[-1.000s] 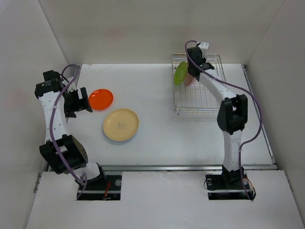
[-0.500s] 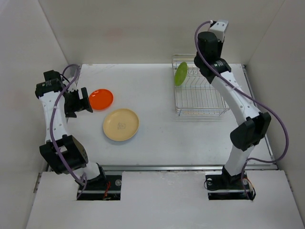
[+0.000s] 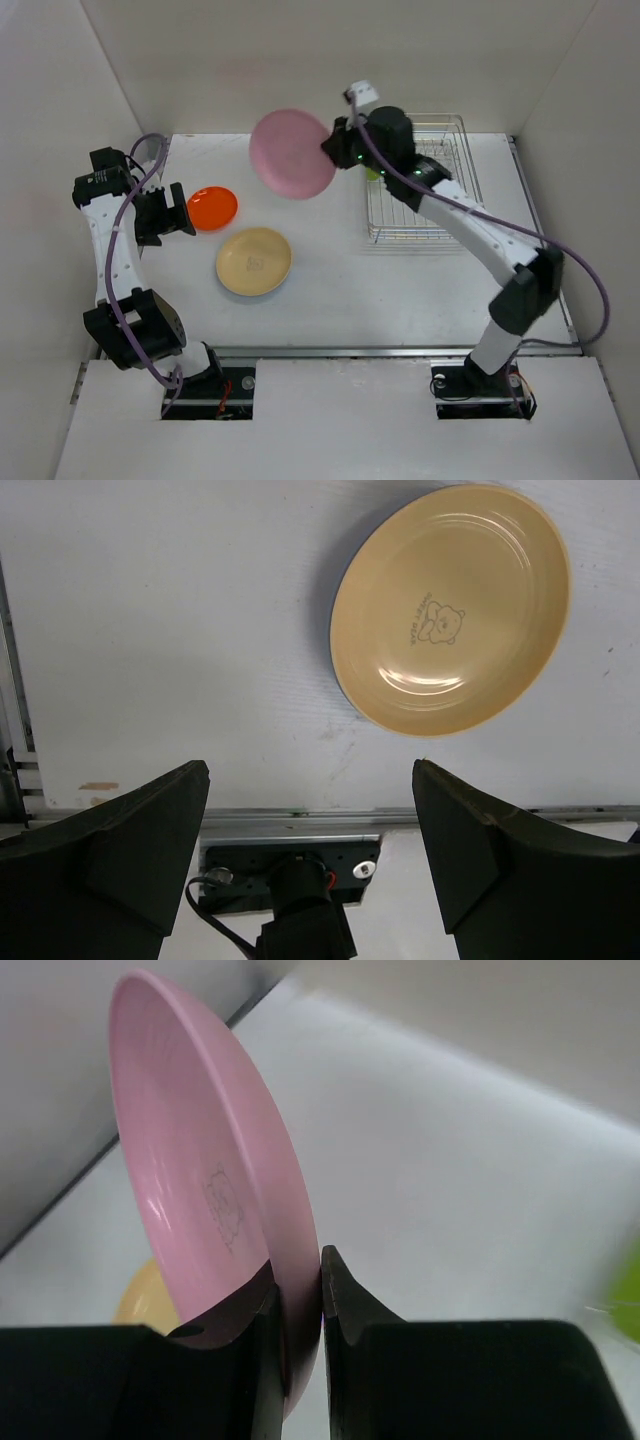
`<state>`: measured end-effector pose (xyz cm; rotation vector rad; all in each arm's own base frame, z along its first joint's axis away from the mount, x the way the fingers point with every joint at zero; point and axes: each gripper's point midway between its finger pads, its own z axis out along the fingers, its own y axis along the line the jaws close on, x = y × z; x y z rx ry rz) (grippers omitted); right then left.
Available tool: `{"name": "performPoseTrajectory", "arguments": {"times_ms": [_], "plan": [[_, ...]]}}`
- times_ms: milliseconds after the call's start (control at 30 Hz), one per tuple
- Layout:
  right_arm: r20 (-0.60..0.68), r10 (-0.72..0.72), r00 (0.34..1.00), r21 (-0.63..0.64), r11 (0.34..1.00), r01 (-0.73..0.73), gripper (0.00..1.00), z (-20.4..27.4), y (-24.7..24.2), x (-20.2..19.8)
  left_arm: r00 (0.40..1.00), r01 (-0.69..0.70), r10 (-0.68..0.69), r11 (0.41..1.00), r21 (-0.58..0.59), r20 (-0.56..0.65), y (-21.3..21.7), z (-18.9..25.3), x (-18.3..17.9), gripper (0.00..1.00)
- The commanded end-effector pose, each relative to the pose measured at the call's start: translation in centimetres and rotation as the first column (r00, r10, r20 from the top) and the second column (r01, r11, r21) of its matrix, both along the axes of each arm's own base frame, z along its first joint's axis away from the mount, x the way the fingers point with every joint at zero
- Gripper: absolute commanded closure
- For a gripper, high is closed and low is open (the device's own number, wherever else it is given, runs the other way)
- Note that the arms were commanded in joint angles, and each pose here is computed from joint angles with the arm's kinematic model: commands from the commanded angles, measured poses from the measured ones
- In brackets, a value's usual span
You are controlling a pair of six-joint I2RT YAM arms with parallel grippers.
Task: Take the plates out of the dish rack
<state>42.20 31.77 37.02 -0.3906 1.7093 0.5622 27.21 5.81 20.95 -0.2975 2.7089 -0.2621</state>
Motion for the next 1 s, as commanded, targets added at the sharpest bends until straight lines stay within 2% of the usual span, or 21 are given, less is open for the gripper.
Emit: {"name": "performPoseTrajectory", "arguments": {"times_ms": [0, 67, 167, 267, 300, 367, 467, 500, 633, 733, 867, 967], "plan": [[-0.260, 0.527, 0.809, 0.113, 0.849, -0.517, 1.00, -8.8, 11.1, -6.5, 1.000, 0.009, -0.010, 1.000, 0.011, 0.027, -0.4, 1.3, -0.7, 0.20], [-0.310, 0.578, 0.755, 0.135, 0.813, -0.567, 1.00, -11.1, 13.5, -7.6, 1.000, 0.009, -0.009, 1.000, 0.007, 0.017, -0.4, 1.0, -0.8, 0.20], [-0.375, 0.601, 0.706, 0.190, 0.795, -0.576, 1.00, -14.6, 15.4, -6.9, 1.000, 0.009, -0.009, 1.000, 0.007, 0.017, -0.4, 1.0, -0.8, 0.20], [-0.434, 0.583, 0.687, 0.190, 0.805, -0.563, 1.00, -18.0, 16.0, -6.4, 1.000, 0.013, -0.013, 1.000, 0.018, 0.006, -0.2, 0.7, -1.0, 0.20], [-0.482, 0.544, 0.687, 0.169, 0.827, -0.536, 0.98, -19.9, 15.8, -5.9, 1.000, 0.013, -0.013, 1.000, 0.018, 0.006, -0.2, 0.7, -1.0, 0.20], [-0.529, 0.525, 0.667, 0.151, 0.831, -0.535, 0.93, -22.0, 15.8, -5.9, 1.000, 0.010, -0.010, 1.000, 0.023, -0.006, -0.1, 0.4, -1.2, 0.20], [-0.574, 0.521, 0.632, 0.143, 0.824, -0.549, 0.74, -24.2, 16.1, -6.5, 1.000, 0.010, -0.010, 1.000, 0.023, -0.006, -0.1, 0.4, -1.2, 0.20], [-0.595, 0.502, 0.627, 0.132, 0.831, -0.540, 0.58, -25.3, 15.9, -6.5, 1.000, 0.010, -0.010, 1.000, 0.023, -0.006, -0.1, 0.4, -1.2, 0.20], [-0.627, 0.418, 0.657, 0.057, 0.866, -0.497, 0.52, -27.0, 15.2, -6.2, 1.000, 0.010, -0.010, 1.000, 0.023, -0.006, -0.1, 0.4, -1.2, 0.20], [-0.632, 0.380, 0.675, -0.010, 0.867, -0.498, 0.51, -27.7, 14.7, -6.3, 1.000, 0.010, -0.010, 1.000, 0.023, -0.006, -0.1, 0.4, -1.2, 0.20], [-0.642, 0.248, 0.726, -0.130, 0.897, -0.422, 0.49, -29.2, 13.1, -5.4, 1.000, 0.010, -0.010, 1.000, 0.023, -0.006, -0.1, 0.4, -1.2, 0.20], [-0.637, 0.224, 0.737, -0.159, 0.898, -0.410, 0.48, -29.3, 12.5, -5.3, 1.000, 0.014, -0.013, 1.000, 0.015, -0.003, -0.3, 0.5, -1.1, 0.20]]}}
